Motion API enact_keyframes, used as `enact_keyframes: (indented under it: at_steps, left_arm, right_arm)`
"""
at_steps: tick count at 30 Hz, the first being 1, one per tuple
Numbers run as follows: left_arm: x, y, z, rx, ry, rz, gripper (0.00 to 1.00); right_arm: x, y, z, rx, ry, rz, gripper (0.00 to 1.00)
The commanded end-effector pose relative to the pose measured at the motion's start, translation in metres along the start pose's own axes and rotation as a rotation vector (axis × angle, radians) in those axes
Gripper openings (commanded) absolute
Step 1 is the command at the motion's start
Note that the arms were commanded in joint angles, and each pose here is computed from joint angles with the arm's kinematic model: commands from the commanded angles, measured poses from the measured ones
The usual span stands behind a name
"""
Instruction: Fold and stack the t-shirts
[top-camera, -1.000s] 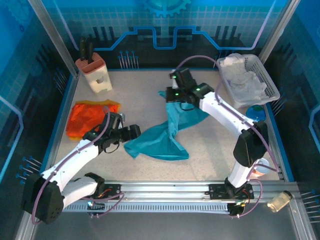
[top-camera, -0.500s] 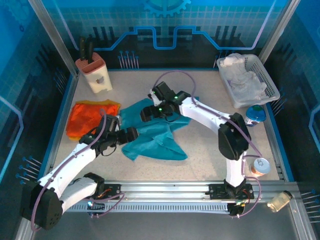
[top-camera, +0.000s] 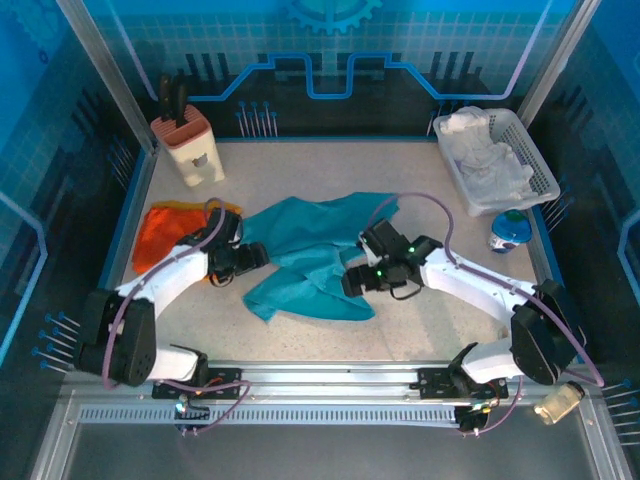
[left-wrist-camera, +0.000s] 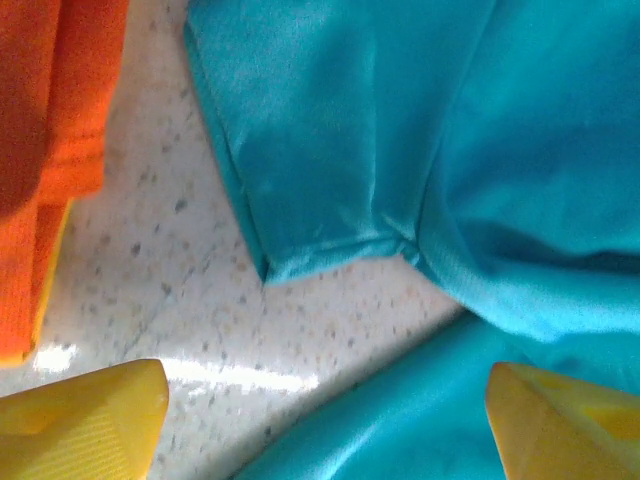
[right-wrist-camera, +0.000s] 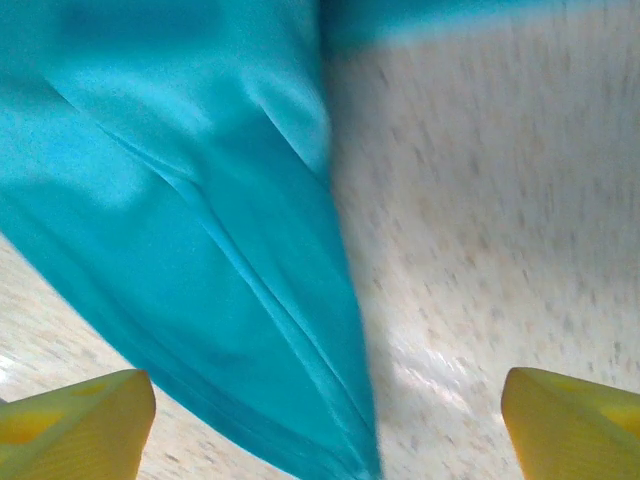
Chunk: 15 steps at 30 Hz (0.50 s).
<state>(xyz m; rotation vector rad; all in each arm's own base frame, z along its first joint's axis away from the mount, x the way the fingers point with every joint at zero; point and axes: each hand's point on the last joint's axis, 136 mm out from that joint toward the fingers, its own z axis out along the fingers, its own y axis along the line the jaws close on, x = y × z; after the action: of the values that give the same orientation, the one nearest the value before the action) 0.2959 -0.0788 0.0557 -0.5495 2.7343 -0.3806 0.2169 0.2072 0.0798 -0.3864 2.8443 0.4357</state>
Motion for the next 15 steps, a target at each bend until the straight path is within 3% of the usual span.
enact_keyframes:
  at_steps: [1, 6, 11, 15]
  left_arm:
    - [-0.017, -0.005, 0.008, -0.009, -0.014, 0.021, 0.82]
    - [-0.027, -0.01, 0.025, -0.012, -0.006, 0.009, 0.74]
    - [-0.035, -0.01, 0.042, -0.046, 0.014, 0.021, 0.61]
    - [-0.04, -0.01, 0.056, -0.065, 0.03, 0.023, 0.54]
  right_arm:
    - [0.018, -0.008, 0.003, -0.006, 0.001, 0.053, 0.87]
    - [0.037, -0.013, 0.02, -0.02, 0.049, 0.085, 0.86]
    - [0.037, 0.005, 0.038, -0.124, 0.062, 0.121, 0.82]
    - [0.033, 0.012, 0.049, -0.152, 0.075, 0.134, 0.67]
